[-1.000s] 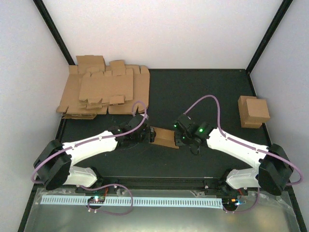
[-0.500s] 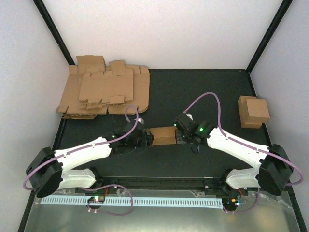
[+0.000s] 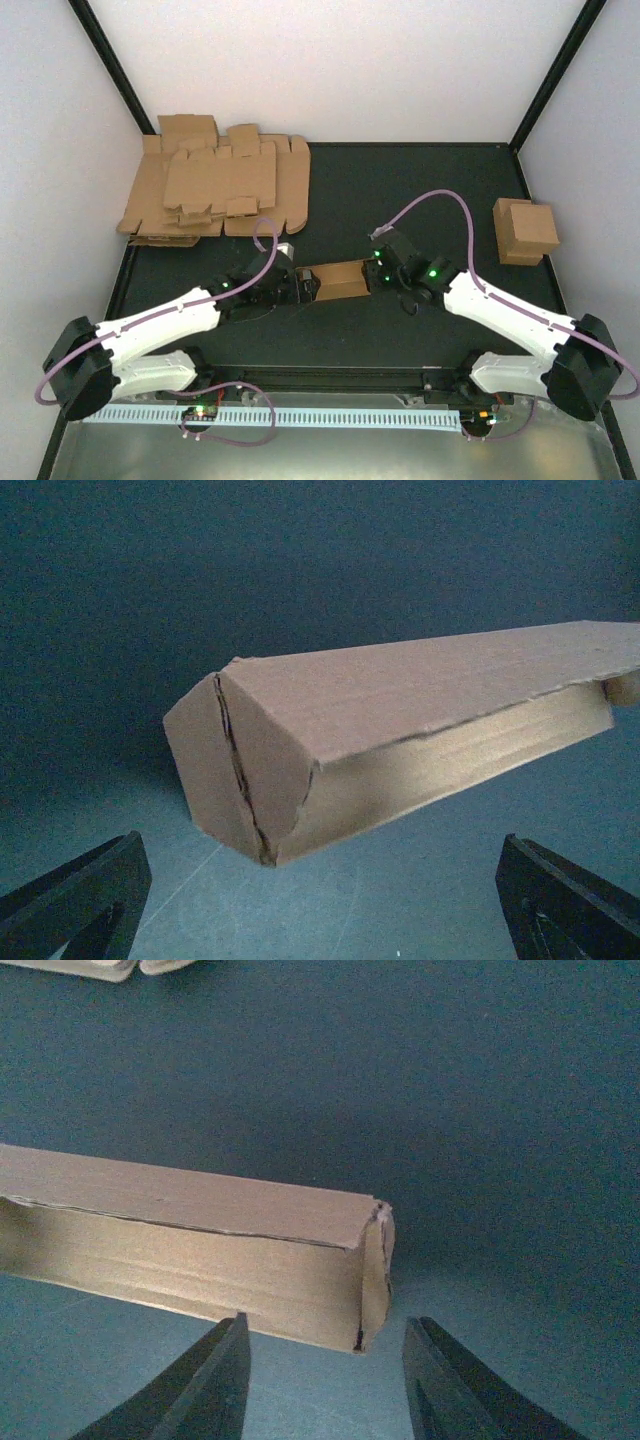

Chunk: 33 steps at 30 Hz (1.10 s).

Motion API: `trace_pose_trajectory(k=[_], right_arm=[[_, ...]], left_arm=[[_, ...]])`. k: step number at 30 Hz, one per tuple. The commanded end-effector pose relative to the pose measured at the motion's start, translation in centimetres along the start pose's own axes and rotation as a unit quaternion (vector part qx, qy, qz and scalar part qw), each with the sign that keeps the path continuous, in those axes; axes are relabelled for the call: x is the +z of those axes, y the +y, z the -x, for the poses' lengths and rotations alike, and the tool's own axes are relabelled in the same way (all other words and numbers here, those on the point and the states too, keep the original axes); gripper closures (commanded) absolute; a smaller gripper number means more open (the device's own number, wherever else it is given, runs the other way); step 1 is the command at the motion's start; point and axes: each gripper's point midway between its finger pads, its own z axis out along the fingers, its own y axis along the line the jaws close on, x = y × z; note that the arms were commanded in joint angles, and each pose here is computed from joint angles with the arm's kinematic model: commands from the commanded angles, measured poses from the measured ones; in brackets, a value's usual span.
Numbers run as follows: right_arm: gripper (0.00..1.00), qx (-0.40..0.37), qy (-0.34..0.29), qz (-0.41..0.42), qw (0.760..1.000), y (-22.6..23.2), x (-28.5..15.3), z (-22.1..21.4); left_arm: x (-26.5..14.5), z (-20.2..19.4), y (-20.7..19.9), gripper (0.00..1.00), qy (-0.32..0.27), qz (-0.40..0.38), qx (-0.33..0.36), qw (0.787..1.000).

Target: Fold the paper box

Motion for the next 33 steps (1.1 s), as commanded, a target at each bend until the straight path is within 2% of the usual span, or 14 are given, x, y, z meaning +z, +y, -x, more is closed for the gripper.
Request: trace_pose_trajectory(k=[1,8,14,20,28,33], right_arm=[[0.53,-0.014,-0.029,0.019,0.999,0.2,-0.8,1.1],[0.56,-0.014,-0.023,0.014,1.0,-0.9,-0.4,1.0],[0.59,-0.021,-0.015,0.017,1.0,-0.9,0.3,0.7],[0.63,-0.021,-0.018,0.011,1.0,-0.9,0.8,1.0],[0.67,-0.022,-0.005,-0.035,0.999,-2.3,1.8,0.7],[0.73,-0.02,-0.01,-0.025,0.999,-1.9,1.8,1.0]], left_arm=[[-2.5,1.1,-0.6,0.01,-0.013,0.006,0.041,0.999],[-4.3,2.2,-1.0,0.04,-0.02,0.019,0.094,0.995],[-4.9,2.8,-1.9,0.21,-0.015,0.019,0.128,0.991],[-4.0,2.8,-1.3,0.31,-0.002,0.05,0.122,0.991],[-3.5,3.3,-0.8,0.42,-0.02,0.062,0.097,0.993],[-3.2,3.5,-1.4,0.44,-0.028,0.045,0.097,0.994]])
